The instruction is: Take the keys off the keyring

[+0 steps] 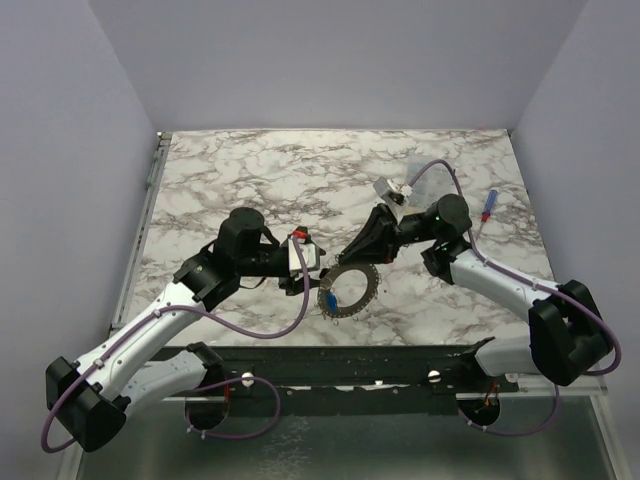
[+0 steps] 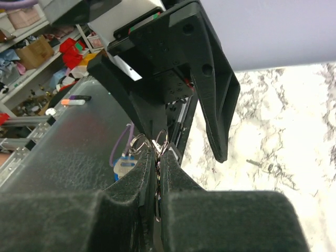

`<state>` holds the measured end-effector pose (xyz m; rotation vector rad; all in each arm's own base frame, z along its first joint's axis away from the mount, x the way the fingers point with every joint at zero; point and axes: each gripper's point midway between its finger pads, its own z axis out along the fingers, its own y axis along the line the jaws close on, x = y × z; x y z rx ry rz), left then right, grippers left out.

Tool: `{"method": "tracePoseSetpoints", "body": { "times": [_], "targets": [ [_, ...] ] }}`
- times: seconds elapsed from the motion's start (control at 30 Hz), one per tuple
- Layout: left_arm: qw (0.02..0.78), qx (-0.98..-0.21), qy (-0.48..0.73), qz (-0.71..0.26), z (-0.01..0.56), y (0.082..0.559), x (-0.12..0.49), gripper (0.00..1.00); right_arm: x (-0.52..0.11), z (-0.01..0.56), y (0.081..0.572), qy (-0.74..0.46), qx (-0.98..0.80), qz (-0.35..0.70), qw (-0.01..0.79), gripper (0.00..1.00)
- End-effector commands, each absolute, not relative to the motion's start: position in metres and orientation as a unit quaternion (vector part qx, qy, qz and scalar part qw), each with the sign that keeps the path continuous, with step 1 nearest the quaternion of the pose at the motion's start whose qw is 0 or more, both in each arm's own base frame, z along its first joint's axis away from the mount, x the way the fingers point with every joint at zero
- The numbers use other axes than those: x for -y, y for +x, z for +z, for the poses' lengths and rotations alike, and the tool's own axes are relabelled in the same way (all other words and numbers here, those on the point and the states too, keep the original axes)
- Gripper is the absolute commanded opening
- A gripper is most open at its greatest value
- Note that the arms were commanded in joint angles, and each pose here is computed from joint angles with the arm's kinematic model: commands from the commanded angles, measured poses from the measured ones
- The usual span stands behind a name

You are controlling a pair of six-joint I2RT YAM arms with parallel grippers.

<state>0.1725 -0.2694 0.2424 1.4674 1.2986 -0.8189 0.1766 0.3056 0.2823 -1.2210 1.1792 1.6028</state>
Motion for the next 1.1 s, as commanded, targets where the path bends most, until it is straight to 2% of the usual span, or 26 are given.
{"method": "tracePoseSetpoints", "body": {
  "times": [0.0,0.2,0.43,0.53,0.73,1.07],
  "targets": [
    [0.494,-0.510,0.618,-0.338,0.237,0.167,0.270,0.67,-0.308,0.285,0.185,-0.460,-0.501,0.633,0.370,0.01],
    [0.497,-0.504,0.604,-0.366,0.238,0.165,0.280,0.72,-0.306,0.279,0.180,-0.451,-0.509,0.642,0.354,0.01],
    [0.513,-0.496,0.575,-0.400,0.254,0.164,0.294,0.72,-0.307,0.276,0.180,-0.451,-0.502,0.646,0.356,0.01],
    [0.523,-0.495,0.560,-0.410,0.260,0.165,0.296,0.69,-0.306,0.275,0.177,-0.452,-0.498,0.649,0.355,0.01],
    [0.529,-0.498,0.563,-0.394,0.251,0.167,0.293,0.41,-0.302,0.282,0.167,-0.464,-0.478,0.658,0.352,0.01],
    [0.533,-0.479,0.600,-0.356,0.258,0.163,0.283,0.07,-0.299,0.280,0.162,-0.478,-0.468,0.657,0.348,0.01]
  ]
}}
